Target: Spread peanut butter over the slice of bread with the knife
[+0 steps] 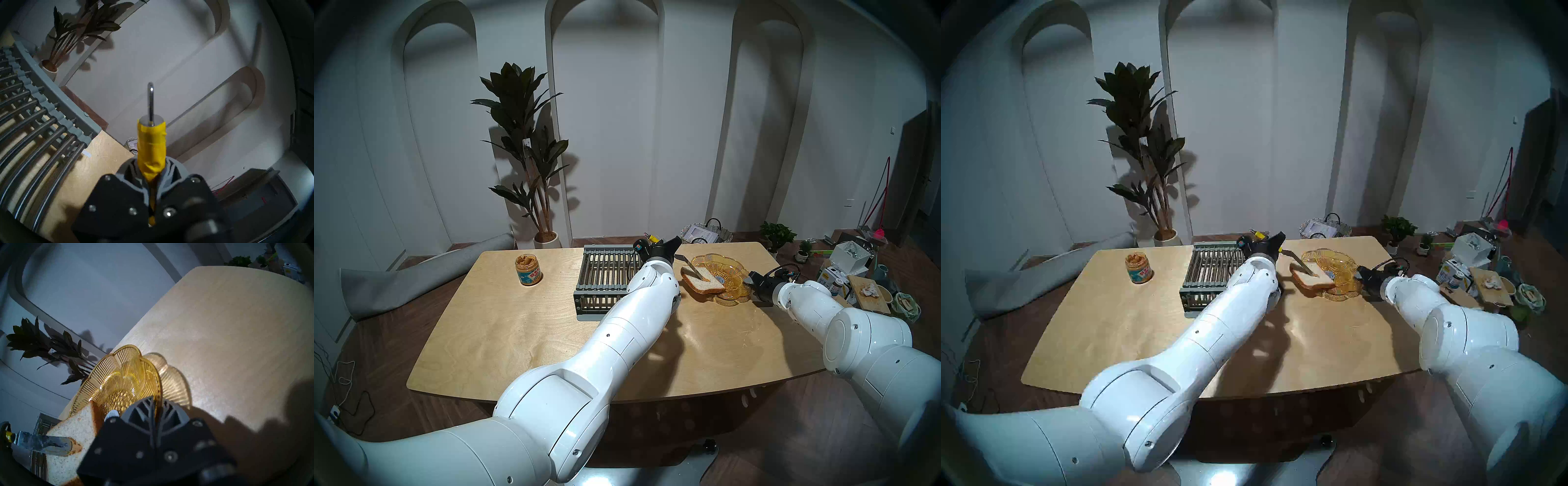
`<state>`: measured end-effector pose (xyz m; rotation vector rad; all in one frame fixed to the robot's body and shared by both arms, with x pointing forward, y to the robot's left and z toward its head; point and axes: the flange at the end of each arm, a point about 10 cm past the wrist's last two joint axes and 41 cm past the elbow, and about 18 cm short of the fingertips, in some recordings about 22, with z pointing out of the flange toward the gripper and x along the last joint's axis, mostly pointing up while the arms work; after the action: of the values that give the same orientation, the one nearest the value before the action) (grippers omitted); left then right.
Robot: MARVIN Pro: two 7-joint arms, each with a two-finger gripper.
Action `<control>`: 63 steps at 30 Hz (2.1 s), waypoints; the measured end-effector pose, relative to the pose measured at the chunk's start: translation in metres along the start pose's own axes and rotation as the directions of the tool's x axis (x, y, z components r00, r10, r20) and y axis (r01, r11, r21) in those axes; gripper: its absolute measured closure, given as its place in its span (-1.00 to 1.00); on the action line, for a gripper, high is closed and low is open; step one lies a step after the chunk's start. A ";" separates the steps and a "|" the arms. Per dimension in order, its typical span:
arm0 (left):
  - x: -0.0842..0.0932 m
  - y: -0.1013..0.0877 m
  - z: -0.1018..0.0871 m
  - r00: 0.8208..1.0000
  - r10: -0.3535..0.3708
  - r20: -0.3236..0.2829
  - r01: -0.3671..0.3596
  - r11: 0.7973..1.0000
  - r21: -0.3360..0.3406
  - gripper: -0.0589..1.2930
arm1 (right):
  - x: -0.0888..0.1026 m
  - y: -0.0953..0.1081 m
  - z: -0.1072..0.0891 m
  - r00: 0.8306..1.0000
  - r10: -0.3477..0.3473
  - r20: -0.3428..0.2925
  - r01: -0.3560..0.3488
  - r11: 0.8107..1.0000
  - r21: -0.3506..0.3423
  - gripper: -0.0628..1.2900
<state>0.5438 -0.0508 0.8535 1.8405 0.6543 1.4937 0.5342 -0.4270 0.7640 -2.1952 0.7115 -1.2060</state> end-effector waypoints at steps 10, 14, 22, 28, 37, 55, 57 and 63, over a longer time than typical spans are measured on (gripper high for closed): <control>-0.002 0.004 -0.003 1.000 -0.004 0.004 0.004 1.000 0.012 0.89 | 0.001 0.002 -0.002 1.000 0.023 -0.014 -0.022 1.000 0.010 0.95; -0.004 0.004 -0.003 1.000 -0.010 0.008 0.010 1.000 0.012 0.89 | 0.002 0.004 -0.003 0.999 0.027 -0.018 -0.027 1.000 0.012 0.95; -0.004 0.007 -0.005 1.000 -0.027 0.012 0.027 1.000 0.004 0.89 | 0.003 0.005 -0.004 0.999 0.035 -0.023 -0.035 0.999 0.017 0.95; 0.002 0.012 -0.006 0.999 -0.035 -0.001 0.035 0.999 -0.012 0.89 | 0.003 0.006 -0.005 0.999 0.034 -0.024 -0.034 0.999 0.017 0.95; 0.017 0.011 -0.009 0.999 -0.033 -0.030 0.032 0.999 -0.025 0.89 | 0.003 0.007 -0.006 0.999 0.032 -0.025 -0.032 0.999 0.018 0.95; 0.013 0.003 -0.019 0.999 -0.037 0.027 0.037 0.999 -0.015 0.89 | 0.004 0.009 -0.007 0.999 0.027 -0.026 -0.026 1.000 0.015 0.95; 0.012 0.002 -0.019 0.999 -0.036 0.033 0.036 0.999 -0.013 0.89 | 0.004 0.009 -0.007 0.999 0.027 -0.026 -0.026 1.000 0.015 0.95; 0.011 -0.001 -0.020 0.998 -0.030 0.047 0.030 1.000 -0.004 0.89 | 0.004 0.009 -0.007 0.999 0.028 -0.027 -0.027 1.000 0.015 0.95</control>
<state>0.5262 -0.0382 0.8616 1.8488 0.6519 1.4270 0.5284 -0.4370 0.7636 -2.1545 0.7391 -1.2252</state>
